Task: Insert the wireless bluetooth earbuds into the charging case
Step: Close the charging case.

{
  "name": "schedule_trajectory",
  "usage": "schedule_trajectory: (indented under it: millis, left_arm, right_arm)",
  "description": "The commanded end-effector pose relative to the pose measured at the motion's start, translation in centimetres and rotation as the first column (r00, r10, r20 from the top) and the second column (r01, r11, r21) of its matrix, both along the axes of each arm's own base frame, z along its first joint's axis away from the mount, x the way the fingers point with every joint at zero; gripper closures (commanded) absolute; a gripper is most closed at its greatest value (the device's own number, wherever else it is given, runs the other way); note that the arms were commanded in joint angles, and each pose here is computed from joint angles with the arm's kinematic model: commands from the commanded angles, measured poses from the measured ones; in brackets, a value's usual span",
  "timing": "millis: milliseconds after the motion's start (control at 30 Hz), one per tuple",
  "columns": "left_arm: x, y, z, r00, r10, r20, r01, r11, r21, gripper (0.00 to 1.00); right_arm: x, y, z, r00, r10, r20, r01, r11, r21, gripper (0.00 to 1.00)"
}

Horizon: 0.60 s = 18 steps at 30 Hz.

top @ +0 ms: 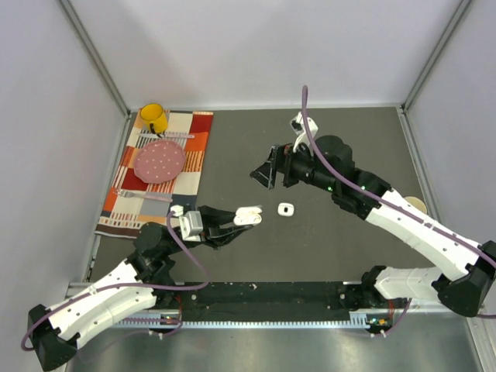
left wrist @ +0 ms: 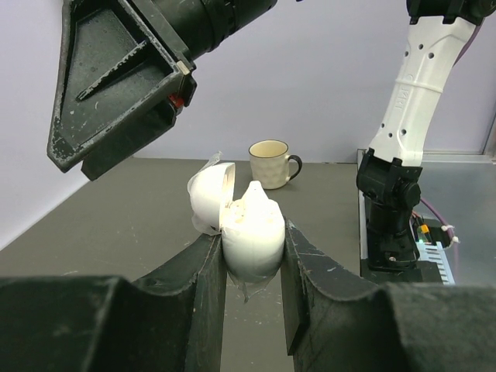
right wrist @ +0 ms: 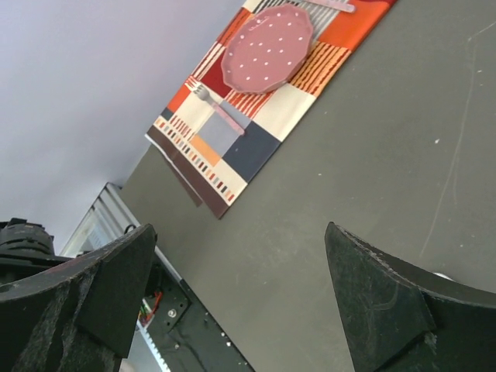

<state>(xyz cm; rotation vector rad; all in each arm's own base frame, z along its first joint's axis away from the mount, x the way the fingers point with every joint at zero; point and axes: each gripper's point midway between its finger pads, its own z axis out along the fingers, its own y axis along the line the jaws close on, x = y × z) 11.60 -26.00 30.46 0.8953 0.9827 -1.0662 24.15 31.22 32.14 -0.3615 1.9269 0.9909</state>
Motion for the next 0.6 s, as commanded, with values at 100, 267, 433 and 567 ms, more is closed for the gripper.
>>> schedule_trajectory:
  millis: [100, 267, 433, 567]
  left_arm:
    - [0.1, 0.4, 3.0, 0.999, 0.021, 0.045, -0.018, 0.997, -0.073, 1.00]
    - [0.5, 0.5, 3.2, 0.999, 0.042, 0.029, -0.040, 0.996, -0.082, 1.00]
    - [1.5, 1.0, 3.6, 0.995, 0.101, -0.018, -0.102, 0.988, -0.115, 1.00]
    - [2.4, 1.8, 3.8, 0.986, 0.158, -0.053, -0.164, 0.976, -0.141, 1.00]
  right_arm:
    - [-2.5, 2.3, 0.5, 0.992, 0.118, 0.036, -0.118, 0.993, 0.006, 0.10]
    - [-3.6, 2.5, -1.6, 0.991, 0.132, 0.001, -0.132, 0.991, -0.031, 0.12]
    - [-4.7, 2.2, -2.9, 0.995, 0.101, 0.009, -0.100, 0.993, -0.062, 0.12]
    - [-5.5, 2.7, -3.2, 0.994, 0.110, 0.026, -0.108, 0.992, -0.072, 0.13]
